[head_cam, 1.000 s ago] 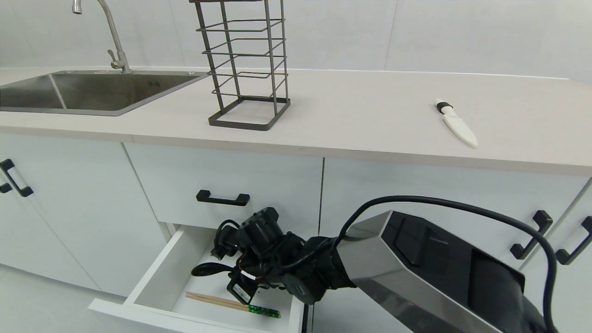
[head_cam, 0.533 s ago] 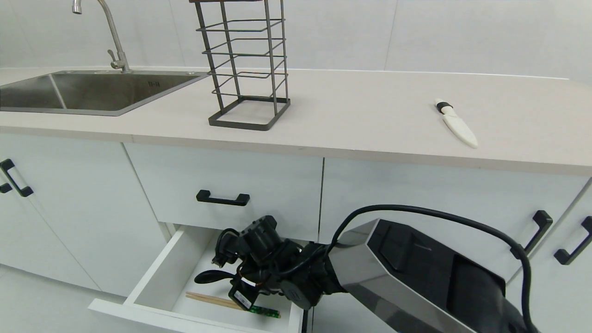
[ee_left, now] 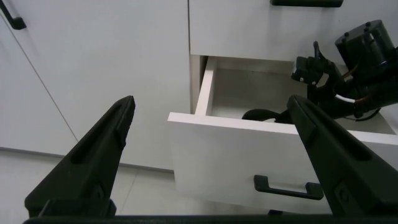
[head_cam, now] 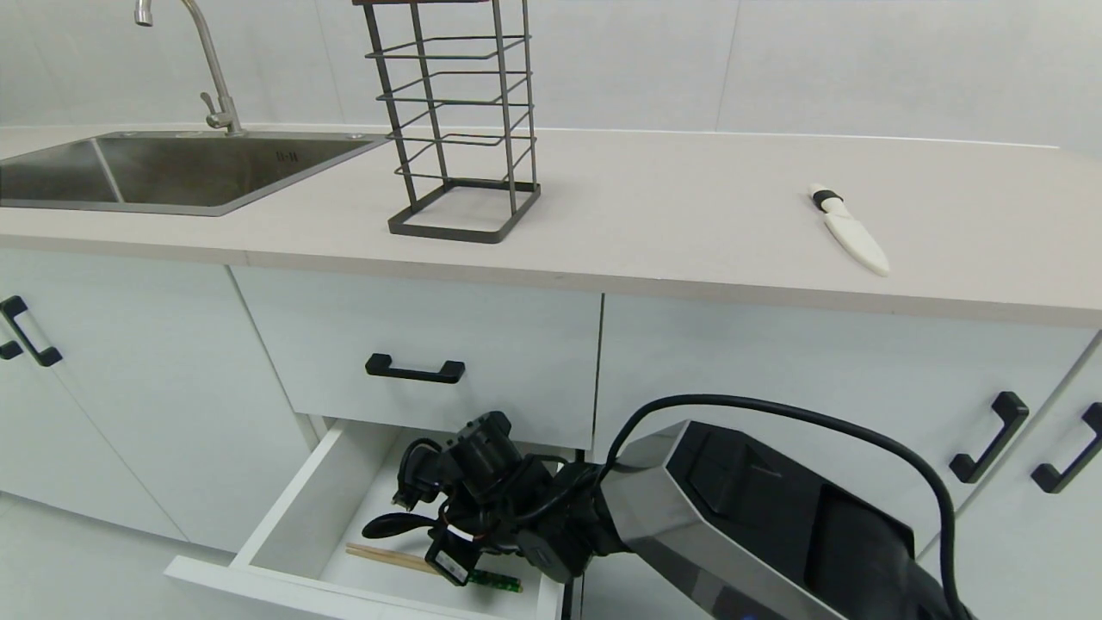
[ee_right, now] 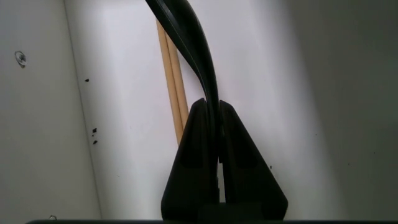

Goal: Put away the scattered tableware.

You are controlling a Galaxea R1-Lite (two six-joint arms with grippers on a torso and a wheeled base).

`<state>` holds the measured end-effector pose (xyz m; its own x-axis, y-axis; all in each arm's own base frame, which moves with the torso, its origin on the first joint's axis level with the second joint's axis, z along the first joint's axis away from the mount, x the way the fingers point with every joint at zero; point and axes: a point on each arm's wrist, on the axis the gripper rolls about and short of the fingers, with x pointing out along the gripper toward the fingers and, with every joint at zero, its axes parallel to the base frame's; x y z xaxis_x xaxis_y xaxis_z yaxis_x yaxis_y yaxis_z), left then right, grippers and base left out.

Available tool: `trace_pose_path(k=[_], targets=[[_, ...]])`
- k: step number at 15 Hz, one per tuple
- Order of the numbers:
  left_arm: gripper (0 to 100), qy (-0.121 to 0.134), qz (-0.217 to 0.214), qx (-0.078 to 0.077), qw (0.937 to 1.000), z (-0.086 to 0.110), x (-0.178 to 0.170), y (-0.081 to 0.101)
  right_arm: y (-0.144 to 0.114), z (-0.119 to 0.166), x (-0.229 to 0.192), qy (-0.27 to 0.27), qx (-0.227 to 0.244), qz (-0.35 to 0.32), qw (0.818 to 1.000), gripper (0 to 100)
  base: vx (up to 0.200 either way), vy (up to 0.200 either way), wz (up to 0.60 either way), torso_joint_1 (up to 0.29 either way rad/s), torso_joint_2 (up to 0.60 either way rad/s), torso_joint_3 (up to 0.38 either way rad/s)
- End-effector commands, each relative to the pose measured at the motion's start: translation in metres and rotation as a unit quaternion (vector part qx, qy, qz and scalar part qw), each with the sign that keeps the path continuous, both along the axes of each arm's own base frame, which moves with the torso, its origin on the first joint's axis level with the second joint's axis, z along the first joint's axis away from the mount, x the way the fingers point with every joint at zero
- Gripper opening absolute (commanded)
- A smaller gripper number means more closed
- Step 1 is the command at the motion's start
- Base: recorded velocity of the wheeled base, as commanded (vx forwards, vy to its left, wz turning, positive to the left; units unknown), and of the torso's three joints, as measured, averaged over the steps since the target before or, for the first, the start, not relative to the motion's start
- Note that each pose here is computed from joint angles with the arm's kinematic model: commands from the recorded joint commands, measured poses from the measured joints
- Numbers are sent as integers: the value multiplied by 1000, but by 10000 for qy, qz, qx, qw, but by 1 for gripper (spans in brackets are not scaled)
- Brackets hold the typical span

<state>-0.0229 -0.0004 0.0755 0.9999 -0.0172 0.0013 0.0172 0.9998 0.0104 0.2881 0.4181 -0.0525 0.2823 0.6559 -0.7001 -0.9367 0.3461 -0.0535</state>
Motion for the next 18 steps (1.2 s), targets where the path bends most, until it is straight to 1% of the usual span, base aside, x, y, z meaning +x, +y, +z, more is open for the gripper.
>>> trace_pose_path(k=[1, 4, 6, 7, 11, 13, 15, 16, 18], targets=[[100, 6, 2, 2, 10000, 0, 0, 0, 2, -4, 1, -7, 1, 16, 10000, 0, 0, 0, 0, 0, 0, 0], [100, 6, 2, 2, 10000, 0, 0, 0, 3, -4, 2, -16, 13, 16, 10000, 0, 0, 0, 0, 0, 0, 0], [100, 6, 2, 2, 10000, 0, 0, 0, 3, -4, 0, 55, -60, 30, 10000, 0, 0, 0, 0, 0, 0, 0], [100, 6, 2, 2, 10000, 0, 0, 0, 2, -5, -1, 95, -108, 32, 9999, 100, 0, 0, 0, 0, 0, 0], [100, 6, 2, 2, 10000, 0, 0, 0, 3, -5, -1, 70, -127, 64, 9999, 100, 0, 0, 0, 0, 0, 0], [100, 6, 2, 2, 10000, 0, 0, 0, 6, 2, -2, 59, -131, 106, 9998, 100, 0, 0, 0, 0, 0, 0], [100, 6, 2, 2, 10000, 0, 0, 0, 9, 25, -3, -28, -72, 156, 9998, 100, 0, 0, 0, 0, 0, 0], [100, 6, 2, 2, 10000, 0, 0, 0, 11, 41, -9, -55, -34, 217, 9997, 100, 0, 0, 0, 0, 0, 0], [100, 6, 2, 2, 10000, 0, 0, 0, 14, 60, -17, -111, 49, 300, 9995, 100, 0, 0, 0, 0, 0, 0]])
